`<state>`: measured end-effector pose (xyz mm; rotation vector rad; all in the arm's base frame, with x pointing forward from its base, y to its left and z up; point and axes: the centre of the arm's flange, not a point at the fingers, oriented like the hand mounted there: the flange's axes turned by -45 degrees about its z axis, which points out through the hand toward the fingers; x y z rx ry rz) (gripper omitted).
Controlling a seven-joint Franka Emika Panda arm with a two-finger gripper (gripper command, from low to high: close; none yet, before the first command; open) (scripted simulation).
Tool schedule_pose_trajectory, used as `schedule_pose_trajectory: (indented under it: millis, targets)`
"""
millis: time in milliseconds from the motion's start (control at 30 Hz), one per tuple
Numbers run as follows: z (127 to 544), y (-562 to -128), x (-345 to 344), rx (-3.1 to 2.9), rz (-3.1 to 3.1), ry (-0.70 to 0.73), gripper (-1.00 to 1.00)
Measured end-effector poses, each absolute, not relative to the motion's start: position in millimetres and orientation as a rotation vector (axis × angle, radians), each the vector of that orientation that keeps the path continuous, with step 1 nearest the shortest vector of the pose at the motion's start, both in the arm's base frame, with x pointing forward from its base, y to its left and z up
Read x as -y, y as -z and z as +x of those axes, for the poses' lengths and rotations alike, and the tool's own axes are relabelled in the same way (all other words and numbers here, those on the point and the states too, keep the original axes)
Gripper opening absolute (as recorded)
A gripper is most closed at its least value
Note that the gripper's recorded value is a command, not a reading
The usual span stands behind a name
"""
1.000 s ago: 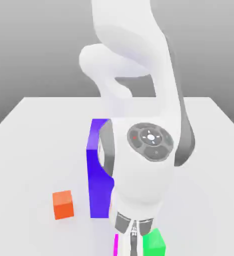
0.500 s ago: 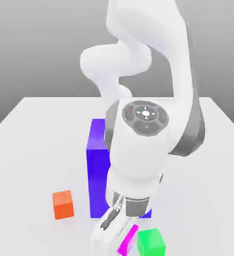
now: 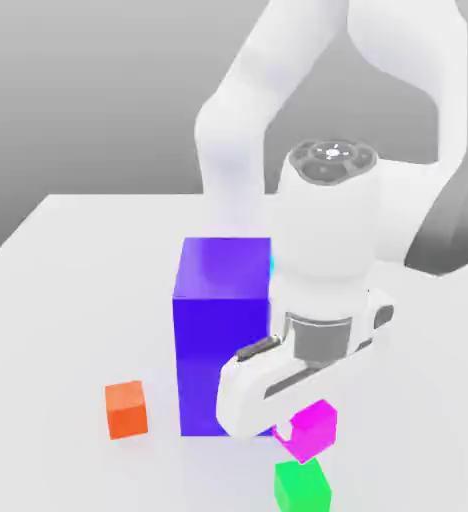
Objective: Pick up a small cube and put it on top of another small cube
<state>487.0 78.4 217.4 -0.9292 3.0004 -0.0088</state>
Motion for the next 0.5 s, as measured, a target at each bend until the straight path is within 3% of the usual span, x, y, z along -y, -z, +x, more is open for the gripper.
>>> schedule_pose_trajectory:
  millis: [67, 100, 333, 500]
  targets:
    - [487, -196, -78, -3.0, -0.925, 0.007, -1.0]
    - [486, -186, -78, -3.001, -0.923, 0.006, 1.0]
    - [486, -183, -78, -3.002, -0.923, 0.003, 1.0]
    - [486, -232, -78, -3.001, -0.924, 0.003, 1.0]
